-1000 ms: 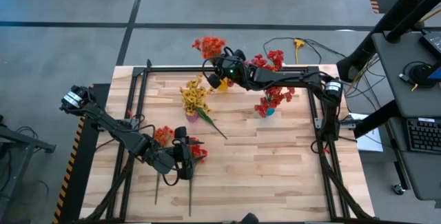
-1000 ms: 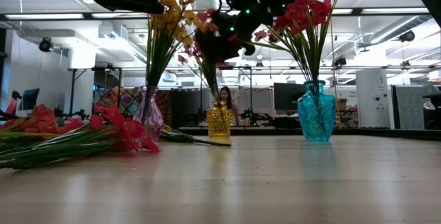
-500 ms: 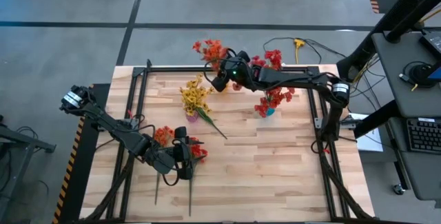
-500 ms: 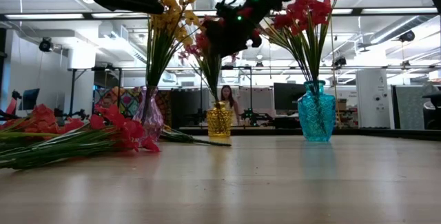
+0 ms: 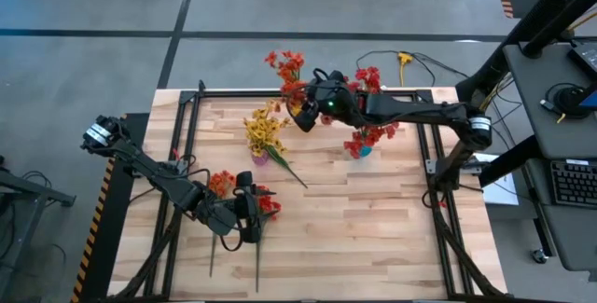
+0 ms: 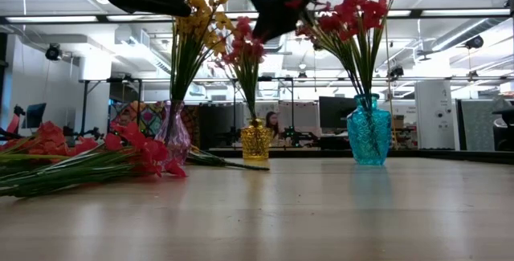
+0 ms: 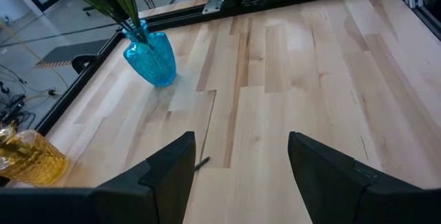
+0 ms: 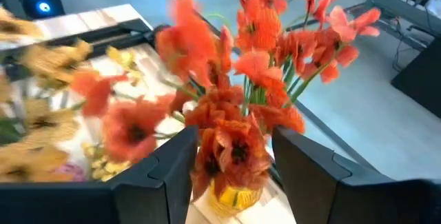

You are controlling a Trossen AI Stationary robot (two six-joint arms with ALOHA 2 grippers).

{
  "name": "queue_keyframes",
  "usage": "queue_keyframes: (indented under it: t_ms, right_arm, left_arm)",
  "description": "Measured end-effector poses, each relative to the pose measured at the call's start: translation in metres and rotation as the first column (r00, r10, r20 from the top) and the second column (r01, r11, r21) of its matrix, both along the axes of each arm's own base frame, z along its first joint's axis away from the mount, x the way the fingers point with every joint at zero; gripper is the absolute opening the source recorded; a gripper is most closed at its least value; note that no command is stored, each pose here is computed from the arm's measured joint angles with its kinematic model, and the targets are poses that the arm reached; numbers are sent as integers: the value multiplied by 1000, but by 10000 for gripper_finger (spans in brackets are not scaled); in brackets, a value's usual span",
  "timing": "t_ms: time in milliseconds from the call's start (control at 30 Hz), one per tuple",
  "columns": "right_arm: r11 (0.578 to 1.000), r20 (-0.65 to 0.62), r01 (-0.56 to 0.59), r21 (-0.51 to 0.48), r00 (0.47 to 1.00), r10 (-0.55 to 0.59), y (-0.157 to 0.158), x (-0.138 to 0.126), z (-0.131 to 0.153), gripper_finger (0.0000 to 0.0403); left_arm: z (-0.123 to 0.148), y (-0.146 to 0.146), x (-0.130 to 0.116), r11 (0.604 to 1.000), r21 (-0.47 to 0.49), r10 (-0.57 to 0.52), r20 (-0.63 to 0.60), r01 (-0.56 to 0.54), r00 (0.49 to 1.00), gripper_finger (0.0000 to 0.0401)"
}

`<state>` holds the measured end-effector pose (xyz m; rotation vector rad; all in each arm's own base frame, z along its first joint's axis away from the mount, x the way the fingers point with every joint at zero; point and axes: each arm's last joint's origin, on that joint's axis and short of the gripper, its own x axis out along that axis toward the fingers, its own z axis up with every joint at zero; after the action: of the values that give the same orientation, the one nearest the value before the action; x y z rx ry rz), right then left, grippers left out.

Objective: Sort flowers into vase by color
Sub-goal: Put the right orange flower into the yellow vase, then put the orange flower into the yellow vase

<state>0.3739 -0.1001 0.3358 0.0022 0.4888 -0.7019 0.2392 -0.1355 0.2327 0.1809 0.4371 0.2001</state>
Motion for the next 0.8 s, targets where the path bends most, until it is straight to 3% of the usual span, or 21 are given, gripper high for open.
queue_keyframes:
  t_ms: [233, 333, 400, 500, 600, 667, 800]
  right_arm:
    - [997, 15, -71, -10, 997, 72, 29, -19, 27, 180]
    - [993, 9, -118, -24, 993, 118, 45, -29, 37, 180]
    - [988, 6, -148, -32, 989, 149, 55, -35, 43, 180]
    - [980, 5, -194, -39, 981, 194, 70, -43, 51, 180]
    - [969, -19, -244, -46, 970, 243, 84, -52, 56, 180]
    - [961, -34, -272, -45, 962, 271, 93, -57, 58, 179]
    - [950, -67, -312, -22, 948, 310, 107, -72, 62, 173]
  left_arm:
    - [15, -7, 4, 990, -137, -18, 36, 23, 999, 214]
    - [29, -15, 4, 971, -226, -73, 4, 72, 997, 214]
    - [37, -19, 1, 954, -298, -58, -41, 44, 997, 214]
    - [46, -23, -9, 907, -414, 26, -131, -79, 991, 214]
    - [47, -30, -22, 819, -530, 102, -240, -218, 965, 214]
    - [47, -38, -28, 768, -580, 113, -295, -272, 949, 214]
    - [43, -58, -34, 706, -640, 60, -374, -304, 926, 214]
